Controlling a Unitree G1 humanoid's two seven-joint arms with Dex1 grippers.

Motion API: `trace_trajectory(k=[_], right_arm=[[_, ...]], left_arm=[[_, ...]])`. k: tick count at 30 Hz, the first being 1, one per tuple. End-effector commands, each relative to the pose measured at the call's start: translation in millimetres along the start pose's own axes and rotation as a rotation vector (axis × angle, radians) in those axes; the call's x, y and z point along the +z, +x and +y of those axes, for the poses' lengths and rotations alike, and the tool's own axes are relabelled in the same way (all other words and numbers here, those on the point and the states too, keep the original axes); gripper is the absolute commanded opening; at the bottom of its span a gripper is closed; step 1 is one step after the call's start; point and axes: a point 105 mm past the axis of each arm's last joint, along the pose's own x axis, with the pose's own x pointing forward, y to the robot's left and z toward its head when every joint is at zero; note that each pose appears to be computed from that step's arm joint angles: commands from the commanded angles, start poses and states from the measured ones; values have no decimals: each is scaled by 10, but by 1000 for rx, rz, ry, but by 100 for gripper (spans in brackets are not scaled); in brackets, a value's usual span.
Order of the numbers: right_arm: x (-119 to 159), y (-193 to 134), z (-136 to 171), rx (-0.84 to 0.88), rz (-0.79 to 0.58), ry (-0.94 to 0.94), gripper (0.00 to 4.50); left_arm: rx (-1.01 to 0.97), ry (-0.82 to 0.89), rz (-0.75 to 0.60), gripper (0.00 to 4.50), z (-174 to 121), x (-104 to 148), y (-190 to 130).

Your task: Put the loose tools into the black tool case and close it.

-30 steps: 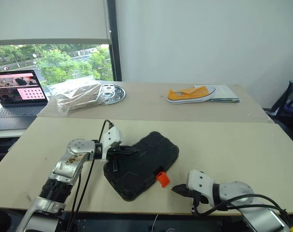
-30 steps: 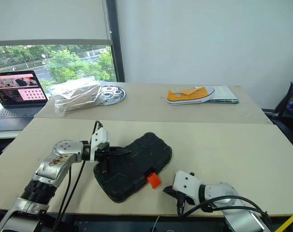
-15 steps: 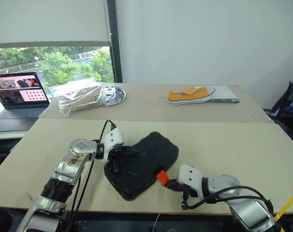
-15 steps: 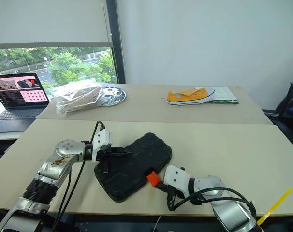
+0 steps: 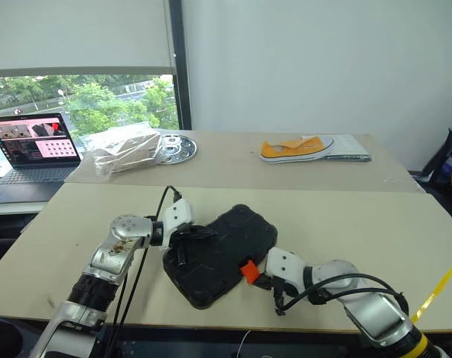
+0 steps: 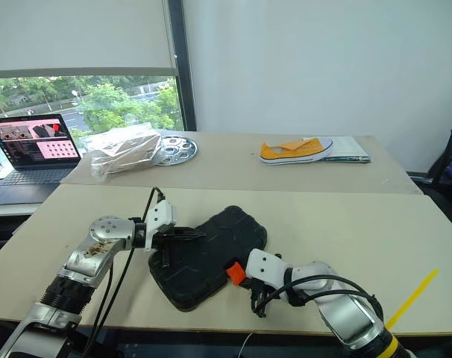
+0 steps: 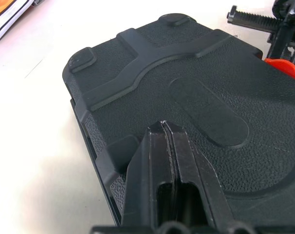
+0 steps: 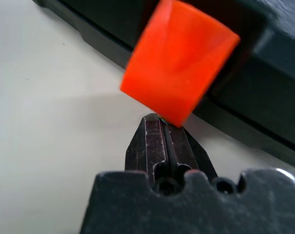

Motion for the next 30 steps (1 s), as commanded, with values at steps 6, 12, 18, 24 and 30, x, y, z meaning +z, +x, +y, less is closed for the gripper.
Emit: trace_trajectory(k=[6, 12, 18, 24, 30], right_arm=[[84, -380, 63, -4, -78, 0, 1], [223, -366, 22, -30, -153, 5, 1], [292, -275, 2, -22, -179, 0, 1], [357, -127, -22, -4, -202, -19, 1], [402, -48, -26, 8, -221, -37, 1]], left_arm=[[-26, -70, 87, 0, -96, -271, 12], [-26, -77, 88, 0, -103, -276, 23], [-21, -81, 95, 0, -93, -286, 15], [-9, -81, 98, 0, -63, -278, 11], [-2, -81, 97, 0, -50, -270, 7]])
